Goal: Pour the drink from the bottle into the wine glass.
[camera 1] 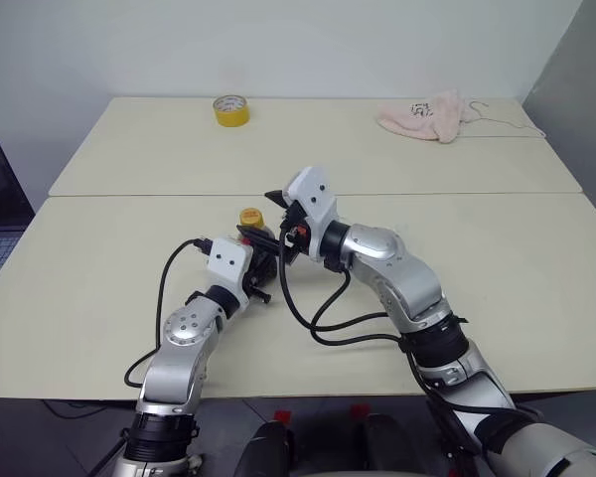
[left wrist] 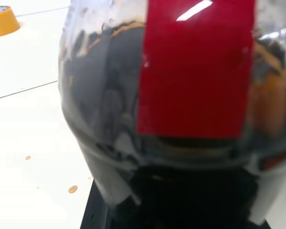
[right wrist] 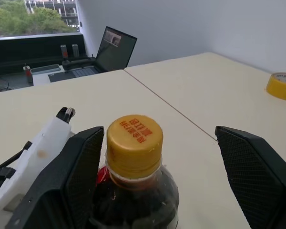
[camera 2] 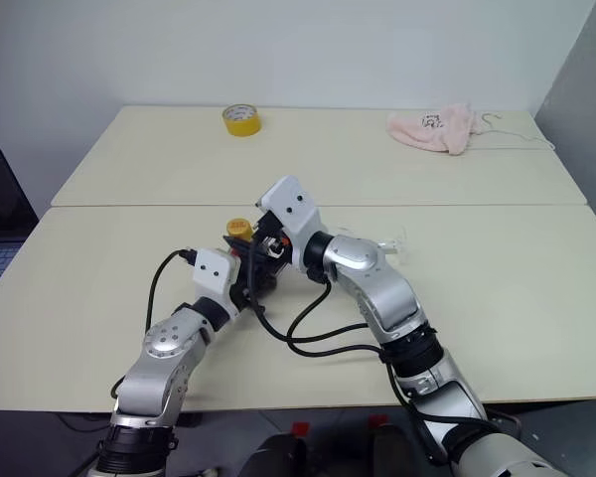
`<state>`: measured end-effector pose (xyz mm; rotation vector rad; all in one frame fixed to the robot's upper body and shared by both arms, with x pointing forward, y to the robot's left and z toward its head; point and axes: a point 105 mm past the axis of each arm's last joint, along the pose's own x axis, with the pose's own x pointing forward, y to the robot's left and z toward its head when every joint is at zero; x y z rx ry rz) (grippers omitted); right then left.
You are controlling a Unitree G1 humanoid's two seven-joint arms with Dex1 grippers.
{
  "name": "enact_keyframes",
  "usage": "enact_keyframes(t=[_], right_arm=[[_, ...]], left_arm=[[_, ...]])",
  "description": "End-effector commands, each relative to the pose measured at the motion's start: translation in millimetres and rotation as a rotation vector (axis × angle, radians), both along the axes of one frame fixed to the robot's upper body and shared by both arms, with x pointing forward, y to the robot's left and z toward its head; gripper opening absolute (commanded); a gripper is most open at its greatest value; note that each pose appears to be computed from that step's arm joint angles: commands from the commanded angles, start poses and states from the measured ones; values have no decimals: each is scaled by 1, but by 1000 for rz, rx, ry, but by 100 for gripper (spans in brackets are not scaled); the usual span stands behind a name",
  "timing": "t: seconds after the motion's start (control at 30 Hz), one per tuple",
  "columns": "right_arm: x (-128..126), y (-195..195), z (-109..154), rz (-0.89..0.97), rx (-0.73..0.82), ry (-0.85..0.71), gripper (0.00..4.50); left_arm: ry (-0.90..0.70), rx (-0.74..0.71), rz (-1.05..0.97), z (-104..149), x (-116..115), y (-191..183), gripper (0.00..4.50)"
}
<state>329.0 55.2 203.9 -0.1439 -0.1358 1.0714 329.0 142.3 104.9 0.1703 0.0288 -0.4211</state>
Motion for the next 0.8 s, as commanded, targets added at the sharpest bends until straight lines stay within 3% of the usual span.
enact_keyframes(t=[0.03,0.13,0.23,0.43,0.6,0.8], right_arm=[[-12,6,15,42,23,-59,398],[-9,5,17,25,33,-57,398],[-9,4,16,28,34,-52,341],[-9,5,16,31,46,-41,134],[-11,5,18,65,49,-50,125],[-15,3,26,258,31,-122,125]], left_arm=[[-73,-5,-22,19,-1,-5,90],[-73,-3,-22,19,0,-4,90],[-72,-3,-21,19,0,-4,90],[-70,-2,-20,18,0,-3,90],[-65,-2,-17,16,-1,-2,90],[-56,-1,-33,17,-6,-2,90]])
